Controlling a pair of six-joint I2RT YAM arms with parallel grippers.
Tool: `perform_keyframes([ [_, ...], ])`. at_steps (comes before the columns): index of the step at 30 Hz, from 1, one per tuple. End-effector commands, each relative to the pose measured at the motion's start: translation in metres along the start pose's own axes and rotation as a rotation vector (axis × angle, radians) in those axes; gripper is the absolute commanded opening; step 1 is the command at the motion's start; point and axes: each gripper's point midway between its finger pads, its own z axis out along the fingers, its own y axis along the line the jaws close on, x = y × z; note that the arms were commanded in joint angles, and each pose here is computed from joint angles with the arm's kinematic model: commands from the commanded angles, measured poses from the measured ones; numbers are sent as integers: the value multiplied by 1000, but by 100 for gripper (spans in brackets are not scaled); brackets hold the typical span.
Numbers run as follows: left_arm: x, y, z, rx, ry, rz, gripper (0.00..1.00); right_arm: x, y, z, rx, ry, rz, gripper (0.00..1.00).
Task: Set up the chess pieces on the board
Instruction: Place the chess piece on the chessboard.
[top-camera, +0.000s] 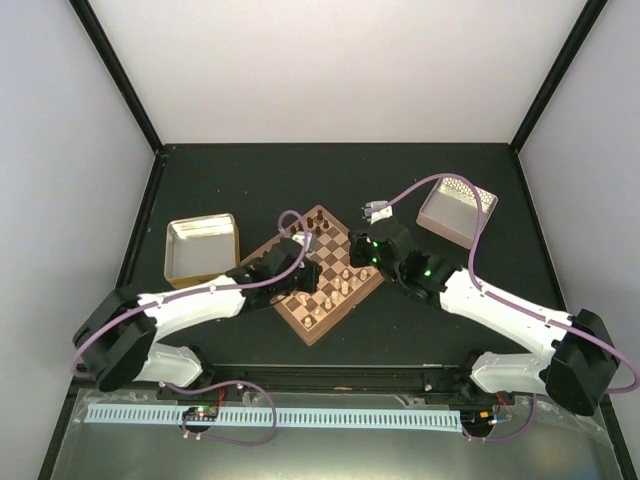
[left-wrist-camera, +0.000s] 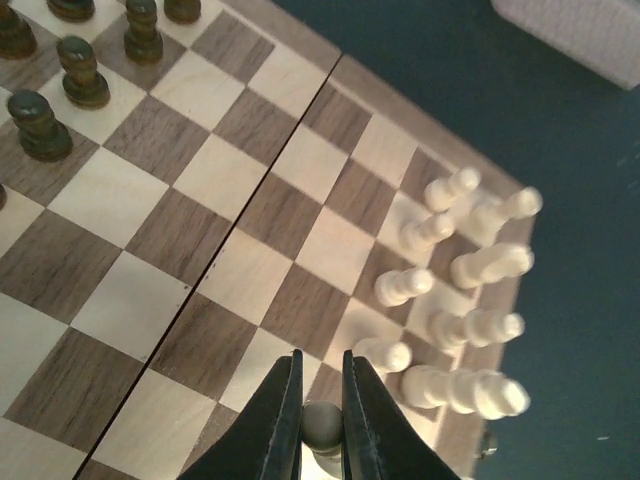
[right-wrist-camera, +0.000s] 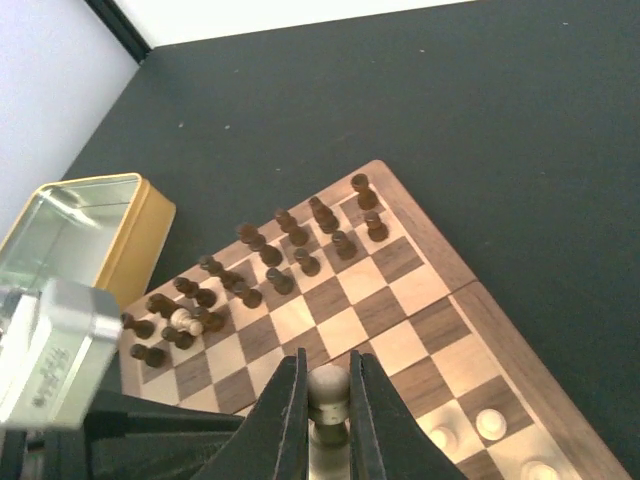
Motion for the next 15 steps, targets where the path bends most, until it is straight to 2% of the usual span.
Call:
perform_keyframes([
  [1, -7, 1, 13, -119, -55, 188, 6, -6, -17, -6, 76, -37, 1, 7],
  [6, 10, -8, 26, -126, -38, 291, 7, -3, -21, -5, 87, -36, 4, 7],
  [15, 11, -16, 37, -111, -55, 313, 8, 0, -19, -2, 80, -19, 9, 7],
])
